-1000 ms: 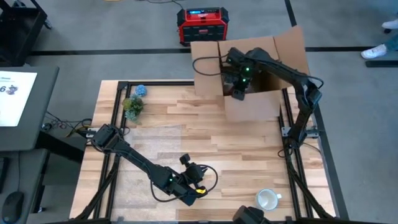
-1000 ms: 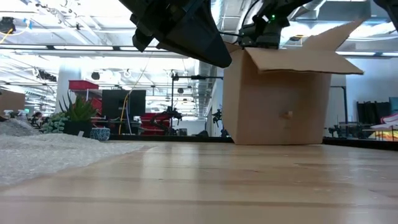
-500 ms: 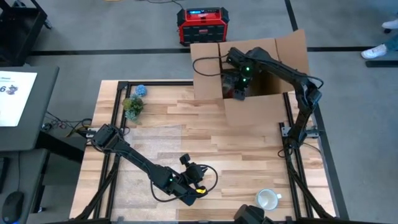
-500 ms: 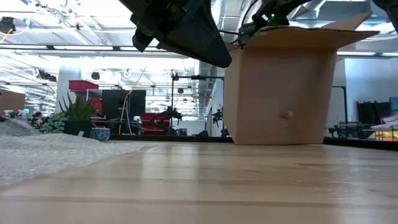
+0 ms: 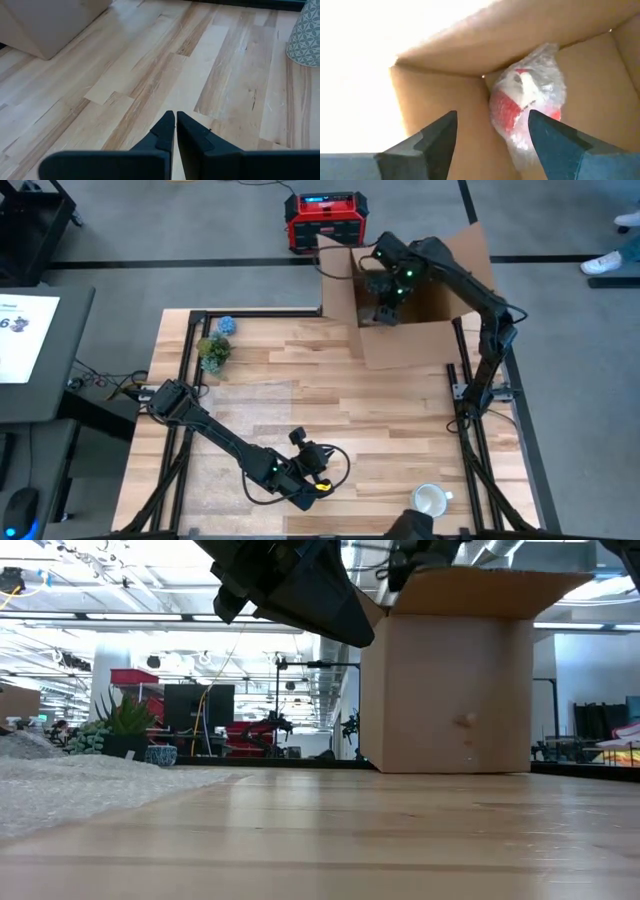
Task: Wrap mug
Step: Wrap the white patterned mug in the bubble wrap
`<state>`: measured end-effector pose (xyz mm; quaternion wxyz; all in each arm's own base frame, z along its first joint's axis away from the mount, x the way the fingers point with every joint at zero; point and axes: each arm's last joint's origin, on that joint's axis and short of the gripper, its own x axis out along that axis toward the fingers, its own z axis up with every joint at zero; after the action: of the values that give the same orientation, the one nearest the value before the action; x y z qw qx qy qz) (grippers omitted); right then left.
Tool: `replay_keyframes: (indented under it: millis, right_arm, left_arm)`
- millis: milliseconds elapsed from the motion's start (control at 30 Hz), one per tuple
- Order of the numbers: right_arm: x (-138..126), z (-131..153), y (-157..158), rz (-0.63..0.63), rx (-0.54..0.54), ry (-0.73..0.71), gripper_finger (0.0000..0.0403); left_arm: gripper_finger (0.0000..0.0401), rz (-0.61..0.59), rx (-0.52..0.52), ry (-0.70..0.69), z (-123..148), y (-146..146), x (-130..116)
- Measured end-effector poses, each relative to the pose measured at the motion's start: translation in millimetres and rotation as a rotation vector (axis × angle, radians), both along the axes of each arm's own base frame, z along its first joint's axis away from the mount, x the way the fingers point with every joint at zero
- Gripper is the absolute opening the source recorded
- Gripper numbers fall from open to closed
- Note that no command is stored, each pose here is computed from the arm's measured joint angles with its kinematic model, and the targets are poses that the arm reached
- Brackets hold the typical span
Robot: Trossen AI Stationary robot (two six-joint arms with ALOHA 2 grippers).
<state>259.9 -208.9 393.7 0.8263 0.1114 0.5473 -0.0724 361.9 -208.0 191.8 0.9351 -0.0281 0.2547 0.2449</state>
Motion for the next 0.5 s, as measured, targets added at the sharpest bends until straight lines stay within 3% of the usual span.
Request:
replay_keyframes:
  millis: [100, 267, 400, 500]
  right_arm:
    - [-5, 24, 15, -0.001, -0.045, -0.066, 0.023]
    - [-25, 67, 56, -0.051, -0.244, -0.134, 0.023]
    - [-45, 92, 109, 0.003, -0.238, -0.226, 0.023]
    - [-57, 102, 158, 0.114, -0.178, -0.288, 0.023]
  left_arm:
    - [0.0, 0.0, -0.002, -0.003, 0, 0, 0]
    - [0.0, -0.008, -0.016, -0.017, 1, -1, 1]
    - [0.0, -0.052, -0.055, -0.012, 7, -6, 0]
    - [0.0, -0.094, -0.05, -0.026, 18, -15, -1]
